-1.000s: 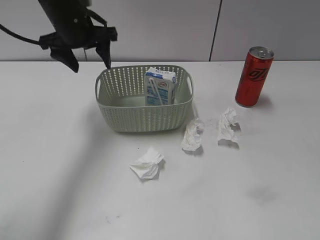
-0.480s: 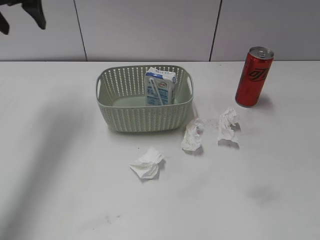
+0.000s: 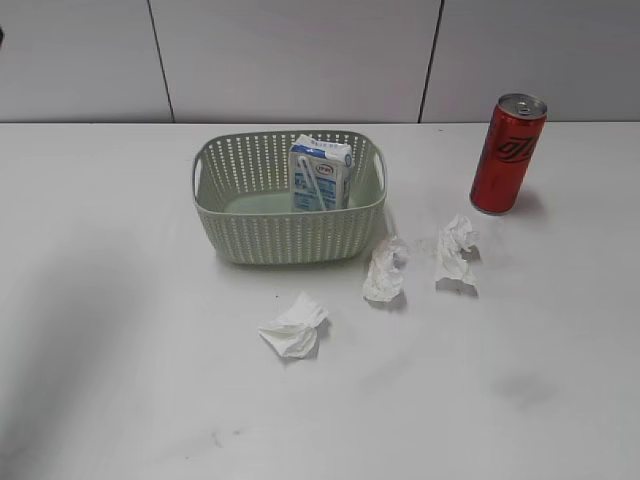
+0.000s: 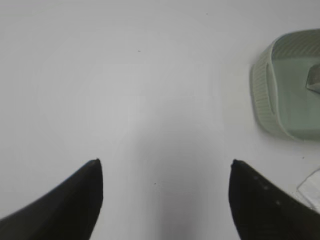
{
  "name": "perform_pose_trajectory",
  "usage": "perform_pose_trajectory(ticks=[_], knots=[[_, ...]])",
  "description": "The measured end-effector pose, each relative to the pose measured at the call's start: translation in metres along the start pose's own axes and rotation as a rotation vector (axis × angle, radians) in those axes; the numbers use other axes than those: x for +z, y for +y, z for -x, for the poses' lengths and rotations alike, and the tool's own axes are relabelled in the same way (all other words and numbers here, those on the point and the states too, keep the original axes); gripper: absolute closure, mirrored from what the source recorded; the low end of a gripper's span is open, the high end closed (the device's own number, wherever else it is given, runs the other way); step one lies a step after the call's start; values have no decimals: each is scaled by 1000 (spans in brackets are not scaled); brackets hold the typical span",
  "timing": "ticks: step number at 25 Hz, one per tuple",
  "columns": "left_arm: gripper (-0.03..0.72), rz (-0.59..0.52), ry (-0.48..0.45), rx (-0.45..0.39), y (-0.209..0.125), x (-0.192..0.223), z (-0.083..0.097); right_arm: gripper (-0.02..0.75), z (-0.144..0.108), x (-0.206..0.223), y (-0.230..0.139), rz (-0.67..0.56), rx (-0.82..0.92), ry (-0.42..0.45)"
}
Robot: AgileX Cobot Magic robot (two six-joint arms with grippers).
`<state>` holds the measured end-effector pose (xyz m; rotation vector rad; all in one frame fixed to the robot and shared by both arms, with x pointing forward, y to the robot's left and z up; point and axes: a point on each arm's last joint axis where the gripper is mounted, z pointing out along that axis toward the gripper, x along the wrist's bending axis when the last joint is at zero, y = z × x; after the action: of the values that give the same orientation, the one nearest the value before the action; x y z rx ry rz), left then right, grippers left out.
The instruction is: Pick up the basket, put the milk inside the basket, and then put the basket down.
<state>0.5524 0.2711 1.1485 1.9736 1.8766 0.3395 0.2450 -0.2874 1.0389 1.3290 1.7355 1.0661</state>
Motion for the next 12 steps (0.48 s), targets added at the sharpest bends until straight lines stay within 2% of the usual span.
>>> perform_pose_trajectory(ticks=[6, 12], knots=[[97, 32, 66, 37, -50, -35, -5, 150, 0, 0, 0, 1, 0, 0], [99, 2, 73, 44, -104, -40, -8, 150, 0, 0, 0, 1, 0, 0]])
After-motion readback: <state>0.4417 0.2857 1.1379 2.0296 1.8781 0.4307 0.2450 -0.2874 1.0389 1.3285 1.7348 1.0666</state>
